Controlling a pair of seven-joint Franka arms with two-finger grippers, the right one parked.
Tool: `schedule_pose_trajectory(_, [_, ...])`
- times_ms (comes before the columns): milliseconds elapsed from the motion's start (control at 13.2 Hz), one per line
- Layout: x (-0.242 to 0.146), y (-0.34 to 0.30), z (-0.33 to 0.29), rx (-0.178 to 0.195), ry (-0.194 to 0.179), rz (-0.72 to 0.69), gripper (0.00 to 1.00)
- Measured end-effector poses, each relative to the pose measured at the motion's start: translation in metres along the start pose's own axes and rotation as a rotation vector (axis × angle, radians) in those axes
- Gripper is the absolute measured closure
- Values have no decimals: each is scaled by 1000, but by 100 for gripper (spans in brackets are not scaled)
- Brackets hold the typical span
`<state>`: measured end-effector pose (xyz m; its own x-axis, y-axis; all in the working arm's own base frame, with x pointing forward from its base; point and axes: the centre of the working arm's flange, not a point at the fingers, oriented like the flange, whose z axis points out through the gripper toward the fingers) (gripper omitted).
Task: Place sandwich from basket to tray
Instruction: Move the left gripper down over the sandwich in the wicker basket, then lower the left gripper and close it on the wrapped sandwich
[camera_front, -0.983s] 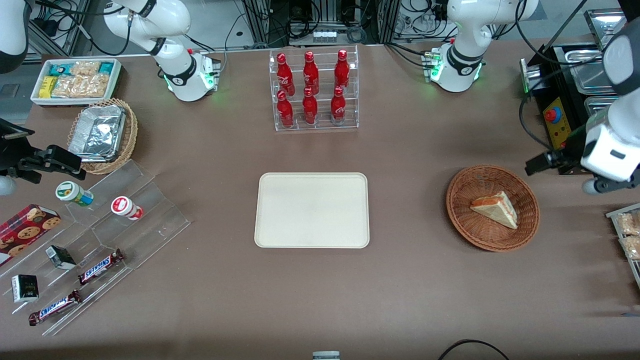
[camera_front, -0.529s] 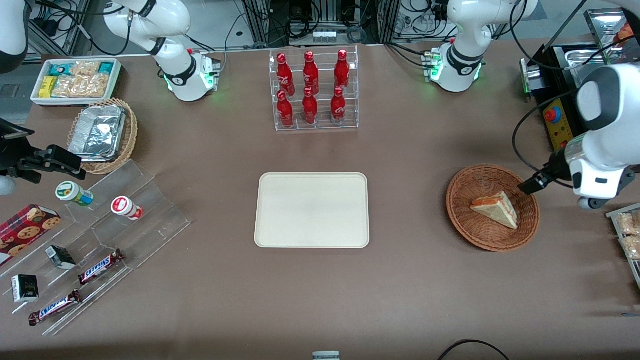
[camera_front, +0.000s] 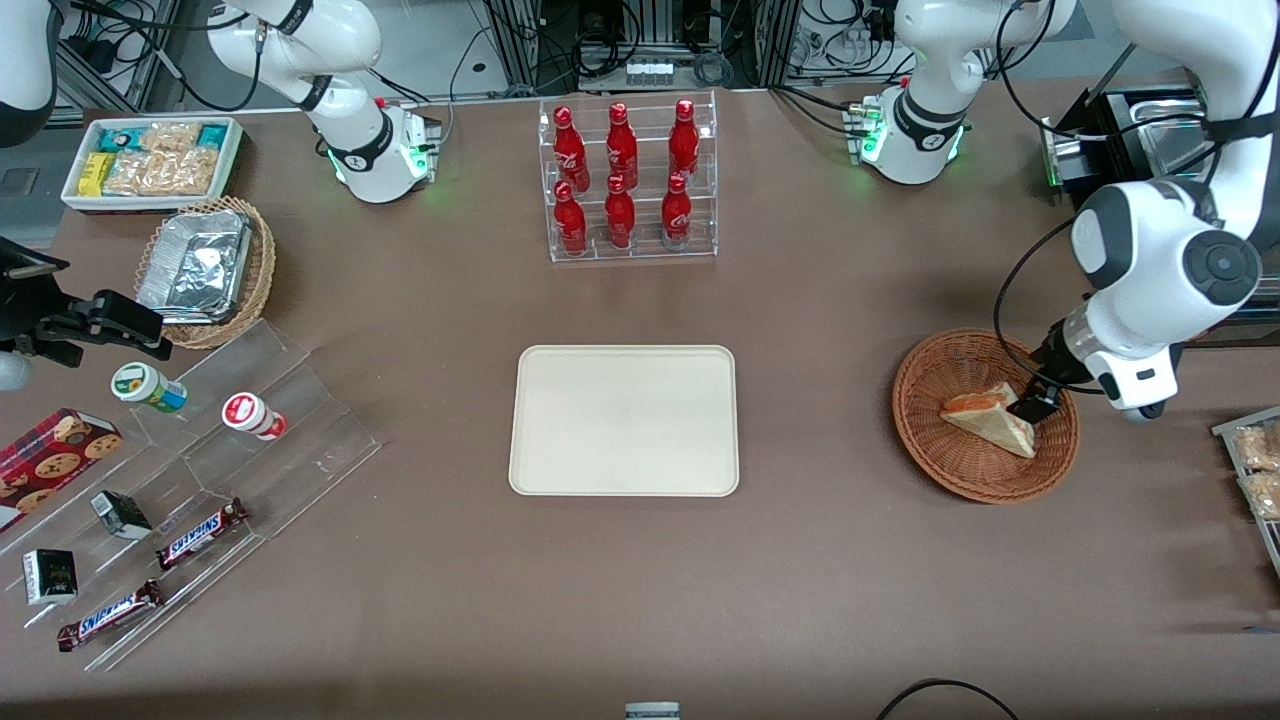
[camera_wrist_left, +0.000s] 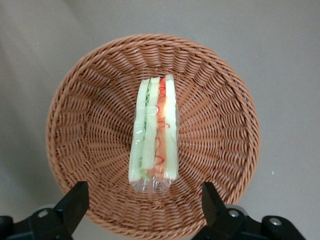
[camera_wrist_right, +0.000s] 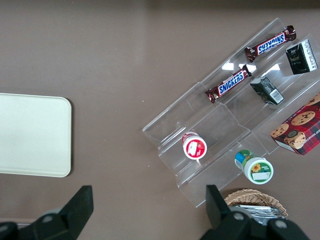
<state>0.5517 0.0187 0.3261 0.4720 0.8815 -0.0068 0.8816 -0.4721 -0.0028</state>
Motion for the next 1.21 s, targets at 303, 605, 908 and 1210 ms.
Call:
schedule_pose_trajectory(303, [3, 4, 52, 13, -8, -77, 0])
schedule_pose_trajectory(605, [3, 5, 92, 29, -17, -115, 2])
schedule_pose_trajectory(908, [4, 7, 94, 22, -13, -117, 33])
schedule_pose_trajectory(1210, [6, 20, 70, 25, -15, -106, 65])
